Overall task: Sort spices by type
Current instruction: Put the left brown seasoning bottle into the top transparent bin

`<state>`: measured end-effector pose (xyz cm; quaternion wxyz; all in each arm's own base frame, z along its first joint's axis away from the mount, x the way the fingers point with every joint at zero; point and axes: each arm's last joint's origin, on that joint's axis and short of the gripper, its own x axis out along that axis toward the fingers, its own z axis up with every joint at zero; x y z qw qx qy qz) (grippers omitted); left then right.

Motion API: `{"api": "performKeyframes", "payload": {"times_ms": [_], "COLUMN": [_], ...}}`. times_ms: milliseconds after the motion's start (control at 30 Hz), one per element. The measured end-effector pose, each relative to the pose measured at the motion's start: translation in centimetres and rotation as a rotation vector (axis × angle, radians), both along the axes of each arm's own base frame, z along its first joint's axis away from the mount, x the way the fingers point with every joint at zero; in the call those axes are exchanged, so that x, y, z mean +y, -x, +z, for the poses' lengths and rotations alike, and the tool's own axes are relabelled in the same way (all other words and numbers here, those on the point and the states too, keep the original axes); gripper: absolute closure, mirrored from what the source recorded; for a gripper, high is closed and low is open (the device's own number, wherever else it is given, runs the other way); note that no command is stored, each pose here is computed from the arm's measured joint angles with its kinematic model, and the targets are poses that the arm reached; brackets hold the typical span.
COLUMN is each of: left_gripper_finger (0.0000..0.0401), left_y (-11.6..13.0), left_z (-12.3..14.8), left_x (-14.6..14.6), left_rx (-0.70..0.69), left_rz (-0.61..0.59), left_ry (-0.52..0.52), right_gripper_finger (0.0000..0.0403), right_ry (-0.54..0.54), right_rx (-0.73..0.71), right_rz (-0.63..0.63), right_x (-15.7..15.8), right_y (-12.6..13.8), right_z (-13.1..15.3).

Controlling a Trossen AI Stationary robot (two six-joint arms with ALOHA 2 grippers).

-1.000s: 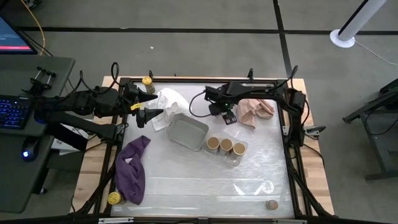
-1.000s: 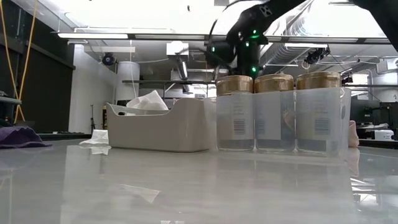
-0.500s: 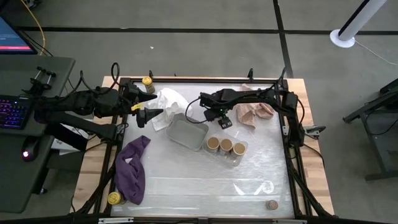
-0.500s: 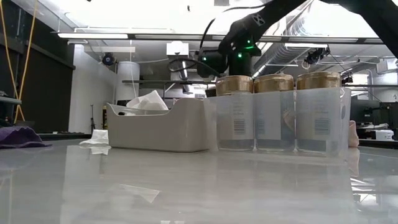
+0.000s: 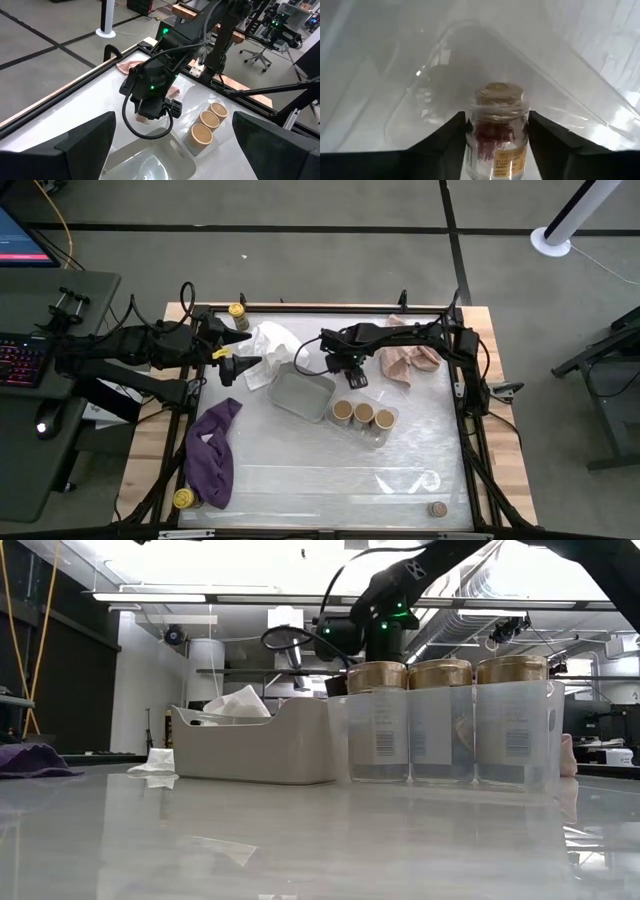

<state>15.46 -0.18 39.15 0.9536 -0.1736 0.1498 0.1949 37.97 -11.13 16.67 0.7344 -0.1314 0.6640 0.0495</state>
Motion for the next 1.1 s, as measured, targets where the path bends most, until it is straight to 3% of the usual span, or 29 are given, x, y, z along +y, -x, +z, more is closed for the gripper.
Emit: {"api": "performKeyframes", "payload": {"times_ms": [67, 267, 433, 600, 700, 833, 1100], "left_gripper_finger": [0.0013, 0.0013, 0.0013, 0.0013, 0.0013, 0.0013, 0.0013], "left_y": [0.0, 0.0, 0.2, 0.2, 0.2, 0.2, 0.2], "left_z": [0.0, -0.1, -0.4, -0.4, -0.4, -0.4, -0.4], "left_x": [0.0, 0.0, 0.0, 0.0, 0.0, 0.0, 0.0], "left_rx": [0.002, 0.010, 0.045, 0.052, 0.052, 0.052, 0.052], "left_rz": [-0.002, -0.003, -0.003, -0.004, -0.004, -0.004, -0.004], "left_ry": [-0.005, -0.008, -0.010, -0.011, -0.011, -0.011, -0.010], "right_gripper_finger": [0.0237, 0.0241, 0.0313, 0.0383, 0.0398, 0.0349, 0.0168], "right_ry": [-0.001, -0.028, -0.014, -0.105, -0.155, -0.164, -0.150], "right_rx": [-0.004, 0.025, -0.083, -0.269, -0.275, -0.253, -0.196], "right_rz": [-0.016, -0.057, -0.168, -0.375, -0.416, -0.416, -0.264], "right_x": [0.0, -0.2, -2.0, -4.6, -5.4, -5.4, -2.5], "right_y": [0.0, 0.9, 2.3, 3.6, 4.0, 4.2, 3.1], "right_z": [0.1, 1.3, 4.8, 7.3, 7.3, 7.1, 6.6]}}
